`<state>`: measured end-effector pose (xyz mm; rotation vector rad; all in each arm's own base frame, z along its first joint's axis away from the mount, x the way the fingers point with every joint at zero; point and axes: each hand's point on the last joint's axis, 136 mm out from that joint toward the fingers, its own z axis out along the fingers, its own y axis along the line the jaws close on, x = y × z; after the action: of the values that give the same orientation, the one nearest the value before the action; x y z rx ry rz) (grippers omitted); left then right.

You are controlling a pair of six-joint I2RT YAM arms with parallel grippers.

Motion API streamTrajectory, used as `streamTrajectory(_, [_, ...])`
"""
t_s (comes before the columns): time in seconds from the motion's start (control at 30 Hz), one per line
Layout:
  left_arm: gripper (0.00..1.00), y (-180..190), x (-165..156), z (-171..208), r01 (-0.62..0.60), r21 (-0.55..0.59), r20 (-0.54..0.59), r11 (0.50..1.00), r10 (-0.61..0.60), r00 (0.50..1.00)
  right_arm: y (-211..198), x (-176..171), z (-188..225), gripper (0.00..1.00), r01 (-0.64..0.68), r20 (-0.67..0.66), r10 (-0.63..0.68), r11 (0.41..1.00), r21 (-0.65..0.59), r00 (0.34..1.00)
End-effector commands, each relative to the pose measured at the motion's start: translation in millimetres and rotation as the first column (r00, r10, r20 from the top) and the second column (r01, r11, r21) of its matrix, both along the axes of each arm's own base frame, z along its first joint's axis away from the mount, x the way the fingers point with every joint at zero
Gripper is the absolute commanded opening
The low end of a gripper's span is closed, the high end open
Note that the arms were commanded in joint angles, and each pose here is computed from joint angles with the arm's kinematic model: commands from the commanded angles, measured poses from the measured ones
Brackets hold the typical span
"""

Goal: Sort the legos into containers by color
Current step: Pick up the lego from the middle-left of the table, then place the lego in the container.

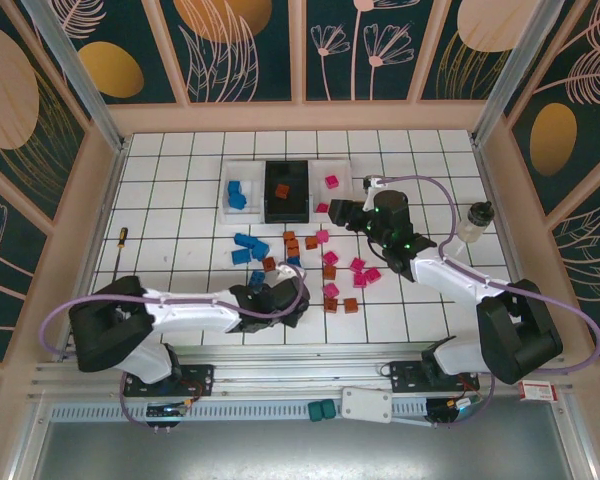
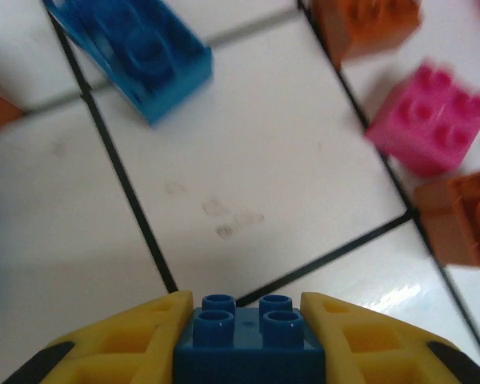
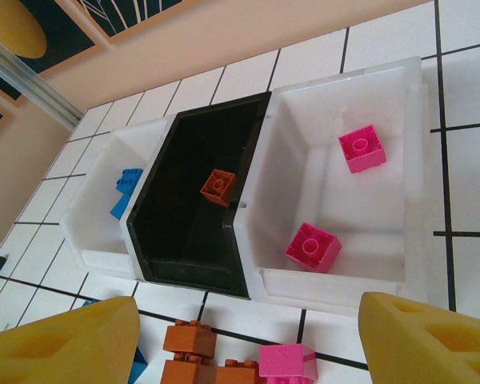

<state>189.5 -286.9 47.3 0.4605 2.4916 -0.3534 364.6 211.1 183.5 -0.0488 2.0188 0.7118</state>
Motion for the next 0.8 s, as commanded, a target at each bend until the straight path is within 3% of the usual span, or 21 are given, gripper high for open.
streamTrajectory(0.0, [0.28,22.4,40.1,47.2,-0.109,-0.05,0.128,0.993,0.115,0.985,-4.6,0.0,9.1,0.73,0.023,0.034,-0.024,0.999,0.031,0.999])
streamTrajectory(0.13, [0.27,60.8,96.2,98.8,-0.245,-0.124,0.26,0.962,0.27,0.927,-4.2,-2.4,5.3,0.73,0.02,0.024,-0.021,0.999,0.038,0.999])
streamTrajectory(0.3, [0.28,98.9,173.3,142.2,-0.38,-0.242,0.321,0.893,0.443,0.837,-5.3,-5.1,0.8,0.73,0.022,0.011,-0.022,0.999,0.037,1.0])
streamTrajectory(0.6, [0.25,118.1,283.5,124.2,-0.503,-0.248,0.271,0.828,0.558,0.785,-12.4,-17.9,0.9,0.73,0.026,0.007,-0.026,0.999,0.035,1.0])
streamTrajectory(0.77, [0.24,131.5,318.5,95.8,-0.564,-0.201,0.233,0.801,0.599,0.766,-15.3,-27.3,0.9,0.73,0.021,0.005,-0.021,0.999,0.048,1.0])
